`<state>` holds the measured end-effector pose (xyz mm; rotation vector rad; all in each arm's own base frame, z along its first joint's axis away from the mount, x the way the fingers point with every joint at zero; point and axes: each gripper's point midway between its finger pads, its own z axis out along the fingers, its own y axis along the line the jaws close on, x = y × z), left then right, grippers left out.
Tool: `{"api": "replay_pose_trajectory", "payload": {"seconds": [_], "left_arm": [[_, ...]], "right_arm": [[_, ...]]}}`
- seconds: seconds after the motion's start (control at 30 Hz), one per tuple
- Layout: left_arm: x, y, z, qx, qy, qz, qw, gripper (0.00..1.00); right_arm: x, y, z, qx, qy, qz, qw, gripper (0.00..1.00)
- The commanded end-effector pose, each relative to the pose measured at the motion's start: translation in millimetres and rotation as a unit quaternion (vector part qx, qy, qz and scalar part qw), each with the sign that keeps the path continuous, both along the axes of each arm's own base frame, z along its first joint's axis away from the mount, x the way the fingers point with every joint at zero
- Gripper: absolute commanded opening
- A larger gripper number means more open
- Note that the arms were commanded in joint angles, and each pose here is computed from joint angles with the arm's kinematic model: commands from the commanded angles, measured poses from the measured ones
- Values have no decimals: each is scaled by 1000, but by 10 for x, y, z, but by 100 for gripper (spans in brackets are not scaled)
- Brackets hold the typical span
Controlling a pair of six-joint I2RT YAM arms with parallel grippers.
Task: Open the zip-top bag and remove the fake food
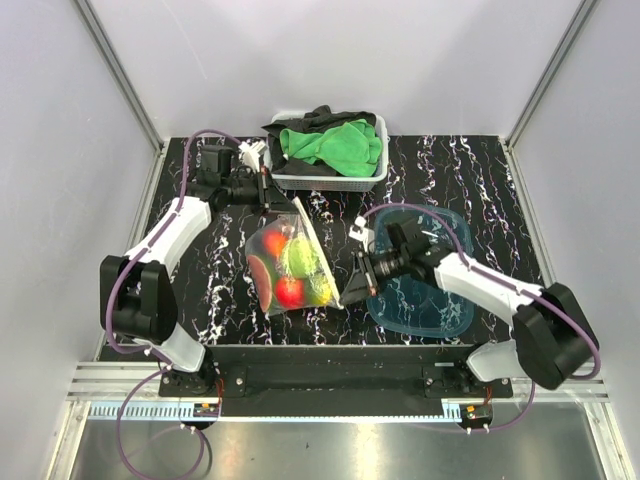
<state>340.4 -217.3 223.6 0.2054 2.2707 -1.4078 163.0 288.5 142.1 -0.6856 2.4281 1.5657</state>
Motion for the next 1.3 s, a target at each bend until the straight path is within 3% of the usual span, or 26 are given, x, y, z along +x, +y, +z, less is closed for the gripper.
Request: {"api": "replay_pose_trajectory", "payload": {"seconds": [0.0, 0.1, 0.13, 0.17, 0.3, 0.5, 0.67, 0.8, 1.27], "left_arm": [[192, 18, 294, -15, -67, 2, 998, 0], [150, 13, 311, -19, -67, -4, 998, 0], [113, 4, 308, -24, -63, -11, 998, 0], [87, -2, 305, -25, -60, -14, 998, 0], [-10, -10, 302, -31, -61, -26, 997, 0], [-207, -79, 279, -50, -54, -68, 995, 0], [-282, -72, 281, -53, -56, -74, 994, 0], [-296, -73, 263, -54, -51, -76, 994, 0], [-292, -84, 310, -60, -49, -80, 994, 0]], "right_arm": [[-364, -111, -139, -29, 40, 14, 999, 0], [-449, -182, -178, -35, 44, 5, 998, 0], [-430, -191, -145, -35, 34, -4, 999, 4], [-371, -165, -69, -33, 23, -10, 999, 25], [75, 11, 300, -33, -40, -47, 998, 57], [781, 37, 542, -40, -75, -94, 992, 62], [1306, -115, 454, -60, -83, -124, 987, 64], [1398, -14, 302, -55, -95, -76, 991, 63], [1386, 237, -76, -47, -93, -22, 994, 65]]}}
